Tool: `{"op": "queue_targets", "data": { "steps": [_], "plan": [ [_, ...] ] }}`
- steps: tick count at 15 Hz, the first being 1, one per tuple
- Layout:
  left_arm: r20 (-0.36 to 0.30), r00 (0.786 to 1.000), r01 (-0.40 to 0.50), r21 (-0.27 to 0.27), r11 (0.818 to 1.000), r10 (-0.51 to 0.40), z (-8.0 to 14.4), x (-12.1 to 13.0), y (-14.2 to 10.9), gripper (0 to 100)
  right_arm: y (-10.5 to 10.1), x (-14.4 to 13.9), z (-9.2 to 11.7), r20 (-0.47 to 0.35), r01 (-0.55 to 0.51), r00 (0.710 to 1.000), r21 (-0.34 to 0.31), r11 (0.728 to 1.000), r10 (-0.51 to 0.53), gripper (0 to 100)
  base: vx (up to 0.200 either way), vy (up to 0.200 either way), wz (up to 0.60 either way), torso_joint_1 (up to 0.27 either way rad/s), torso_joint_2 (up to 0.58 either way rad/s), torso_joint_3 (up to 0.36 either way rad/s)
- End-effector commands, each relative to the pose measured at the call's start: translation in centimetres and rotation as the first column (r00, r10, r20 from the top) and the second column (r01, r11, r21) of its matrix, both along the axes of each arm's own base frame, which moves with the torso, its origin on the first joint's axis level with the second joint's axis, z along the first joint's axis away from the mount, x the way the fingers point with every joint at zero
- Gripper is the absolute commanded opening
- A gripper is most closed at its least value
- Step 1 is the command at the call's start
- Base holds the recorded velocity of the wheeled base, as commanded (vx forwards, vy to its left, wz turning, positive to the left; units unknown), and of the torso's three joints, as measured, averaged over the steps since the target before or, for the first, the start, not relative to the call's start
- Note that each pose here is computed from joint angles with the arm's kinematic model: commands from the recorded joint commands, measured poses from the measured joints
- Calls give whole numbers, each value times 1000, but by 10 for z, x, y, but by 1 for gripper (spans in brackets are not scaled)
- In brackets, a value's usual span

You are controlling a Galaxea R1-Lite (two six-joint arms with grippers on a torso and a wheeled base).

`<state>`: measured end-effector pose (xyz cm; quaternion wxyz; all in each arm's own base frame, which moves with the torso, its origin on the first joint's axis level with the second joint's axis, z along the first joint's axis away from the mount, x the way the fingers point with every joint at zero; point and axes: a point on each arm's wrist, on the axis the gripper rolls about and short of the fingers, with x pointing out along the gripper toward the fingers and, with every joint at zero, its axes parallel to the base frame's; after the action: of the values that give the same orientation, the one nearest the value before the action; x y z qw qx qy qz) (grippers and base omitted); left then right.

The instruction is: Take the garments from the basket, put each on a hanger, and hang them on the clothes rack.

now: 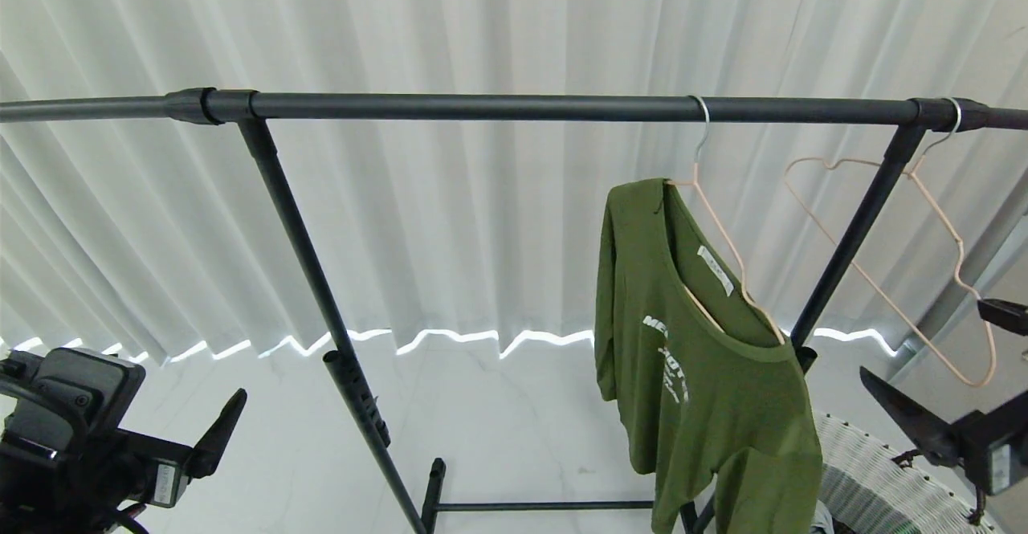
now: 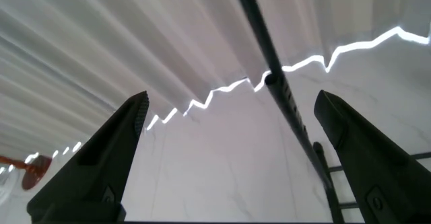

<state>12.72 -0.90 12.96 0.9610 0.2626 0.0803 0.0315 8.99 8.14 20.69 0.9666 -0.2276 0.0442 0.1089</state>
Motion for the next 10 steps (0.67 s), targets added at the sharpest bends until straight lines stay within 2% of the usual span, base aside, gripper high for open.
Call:
{"op": "queue_targets", "data": {
  "steps": [1, 6, 8, 9, 10],
  "plan": [
    [-15, 1000, -26, 0, 1000, 26, -2, 2, 3, 100, -20, -11, 3, 21, 45, 999, 24, 999, -46, 100, 0, 0, 0, 0, 0, 0],
    [-15, 999, -41, 1, 999, 41, -2, 2, 5, 100, -31, -8, -5, -24, 153, 988, -33, 988, -153, 100, -200, 0, 0, 9, 1, 2],
    [-15, 999, -41, 0, 999, 41, -2, 2, 5, 100, -40, -5, -14, -38, 240, 969, -98, 966, -244, 100, -200, 0, 0, -2, 0, 2],
    [-15, 999, -41, 0, 999, 41, -2, 2, 5, 100, -40, -5, -14, -38, 240, 969, -98, 966, -244, 100, -200, 0, 0, 2, -2, -2],
    [-15, 999, -41, 1, 999, 41, -2, 2, 5, 100, -44, -4, -16, -39, 276, 959, -113, 954, -282, 100, -200, 0, 0, 12, 7, 2]
  ]
}}
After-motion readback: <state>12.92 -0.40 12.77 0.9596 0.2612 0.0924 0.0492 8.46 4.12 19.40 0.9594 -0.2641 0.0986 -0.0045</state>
